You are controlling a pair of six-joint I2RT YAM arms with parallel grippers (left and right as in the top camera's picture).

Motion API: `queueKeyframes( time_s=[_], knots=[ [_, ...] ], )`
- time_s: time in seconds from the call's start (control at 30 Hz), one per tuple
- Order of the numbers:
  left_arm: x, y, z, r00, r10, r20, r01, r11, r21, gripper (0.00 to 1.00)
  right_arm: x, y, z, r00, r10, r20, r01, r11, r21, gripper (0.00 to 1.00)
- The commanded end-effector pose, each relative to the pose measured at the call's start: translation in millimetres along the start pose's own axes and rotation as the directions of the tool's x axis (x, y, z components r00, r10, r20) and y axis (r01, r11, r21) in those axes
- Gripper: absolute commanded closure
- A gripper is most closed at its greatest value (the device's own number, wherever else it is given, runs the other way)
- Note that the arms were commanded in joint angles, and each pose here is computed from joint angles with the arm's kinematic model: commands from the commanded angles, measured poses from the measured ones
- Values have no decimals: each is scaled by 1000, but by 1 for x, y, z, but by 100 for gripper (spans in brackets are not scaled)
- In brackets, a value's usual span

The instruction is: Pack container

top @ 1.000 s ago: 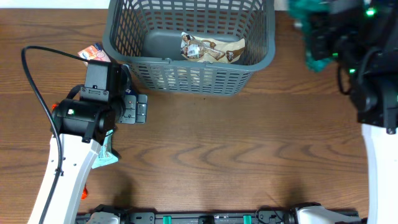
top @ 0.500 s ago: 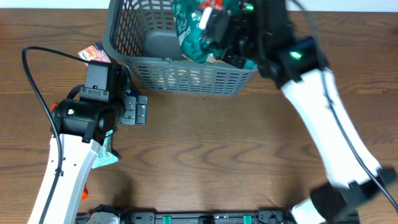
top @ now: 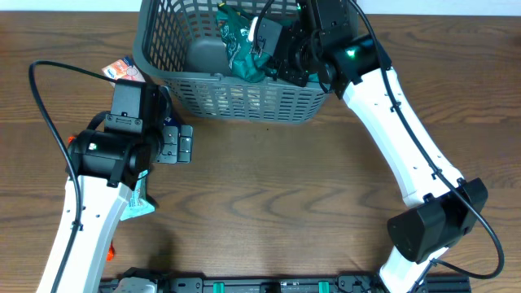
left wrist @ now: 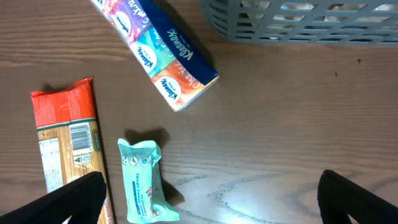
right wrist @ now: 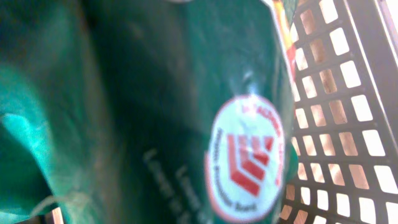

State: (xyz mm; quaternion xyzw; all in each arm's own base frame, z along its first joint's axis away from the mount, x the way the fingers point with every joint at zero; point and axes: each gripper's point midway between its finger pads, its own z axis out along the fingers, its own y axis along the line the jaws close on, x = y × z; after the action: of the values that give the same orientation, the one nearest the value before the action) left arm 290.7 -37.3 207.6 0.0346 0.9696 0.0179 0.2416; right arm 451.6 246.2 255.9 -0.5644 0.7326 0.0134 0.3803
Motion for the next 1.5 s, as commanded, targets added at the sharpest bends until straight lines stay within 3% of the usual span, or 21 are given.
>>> queueKeyframes(
  time_s=[0.0,0.1,0.17,0.23,0.37,0.57,0.77,0.9,1.0,1.1,1.33,1.47],
  knots=[
    [1,1,0,1000,2,0,-2,1000,-2,1,8,-10,10,999,-23,-46,25,999,46,99],
    [1,1,0,1000,2,1,-2,1000,-2,1,6,-15,3,999,-13,-39,15,998,65,98],
    [1,1,0,1000,2,0,-2,1000,-2,1,5,-21,-5,999,14,-37,-10,995,97,41],
    [1,1,0,1000,2,0,-2,1000,-2,1,1,-27,-17,999,25,-27,-21,991,133,1],
    [1,1,0,1000,2,-1,-2,1000,-2,1,-8,-43,-50,999,48,15,-50,979,198,1],
    [-3,7,-6,1000,0,29,1,999,-32,1,-12,-89,-149,962,211,175,-263,894,364,1],
    [-22,32,-43,987,-27,157,44,994,-102,1,24,-137,-272,828,396,397,-559,636,532,1],
    [-30,60,-76,964,-153,217,184,974,-129,1,73,-138,-317,712,537,453,-696,455,556,1],
    [-28,89,-85,909,-350,224,387,910,-147,1,121,-123,-320,569,701,430,-785,308,537,1],
    [-28,104,-71,879,-441,182,467,874,-134,1,164,-101,-302,455,831,321,-807,233,542,1],
    [-20,134,-5,838,-546,10,534,814,-229,1,211,-86,-242,339,934,112,-807,228,545,1],
    [3,133,19,828,-545,-129,500,823,-269,1,231,-87,-212,299,953,43,-807,229,544,1]
  ],
)
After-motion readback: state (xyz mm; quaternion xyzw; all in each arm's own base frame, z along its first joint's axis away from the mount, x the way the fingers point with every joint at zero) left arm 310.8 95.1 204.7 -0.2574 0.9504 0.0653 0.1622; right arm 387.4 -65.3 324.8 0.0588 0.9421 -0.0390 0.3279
